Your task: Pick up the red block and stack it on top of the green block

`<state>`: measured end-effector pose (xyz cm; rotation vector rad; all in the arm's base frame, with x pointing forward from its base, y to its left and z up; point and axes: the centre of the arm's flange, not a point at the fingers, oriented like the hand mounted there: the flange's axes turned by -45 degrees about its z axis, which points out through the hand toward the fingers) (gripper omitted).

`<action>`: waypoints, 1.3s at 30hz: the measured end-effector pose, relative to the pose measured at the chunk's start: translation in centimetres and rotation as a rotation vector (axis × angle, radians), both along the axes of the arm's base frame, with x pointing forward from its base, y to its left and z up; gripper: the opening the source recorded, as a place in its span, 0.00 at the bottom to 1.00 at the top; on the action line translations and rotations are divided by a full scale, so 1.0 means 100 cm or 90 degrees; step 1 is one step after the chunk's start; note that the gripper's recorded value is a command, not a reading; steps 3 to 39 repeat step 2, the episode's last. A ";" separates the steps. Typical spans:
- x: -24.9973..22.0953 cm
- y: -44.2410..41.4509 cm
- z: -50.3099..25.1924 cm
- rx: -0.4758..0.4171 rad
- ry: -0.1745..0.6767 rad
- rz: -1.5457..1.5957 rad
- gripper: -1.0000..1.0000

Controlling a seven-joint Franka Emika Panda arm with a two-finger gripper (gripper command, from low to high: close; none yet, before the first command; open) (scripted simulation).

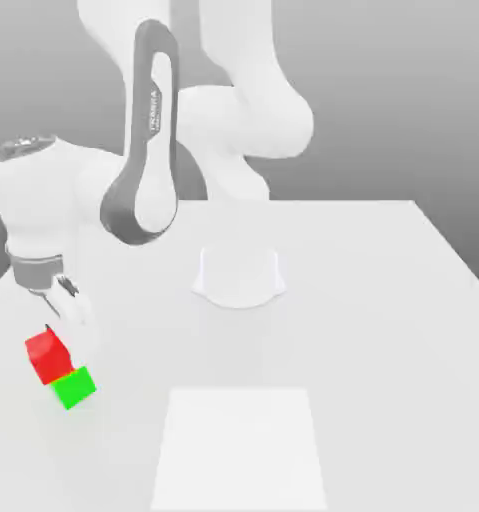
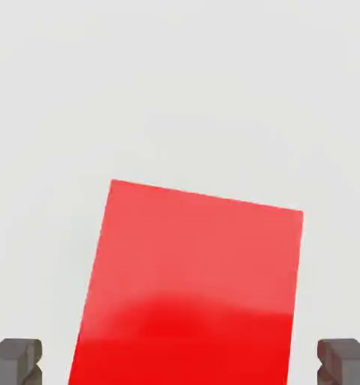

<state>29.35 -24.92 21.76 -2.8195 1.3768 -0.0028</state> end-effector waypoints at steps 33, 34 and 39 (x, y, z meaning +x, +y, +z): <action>-0.001 0.001 0.019 0.000 0.001 0.000 1.00; -0.001 0.001 0.019 0.000 0.001 0.000 1.00; -0.001 0.001 0.019 0.000 0.001 0.000 1.00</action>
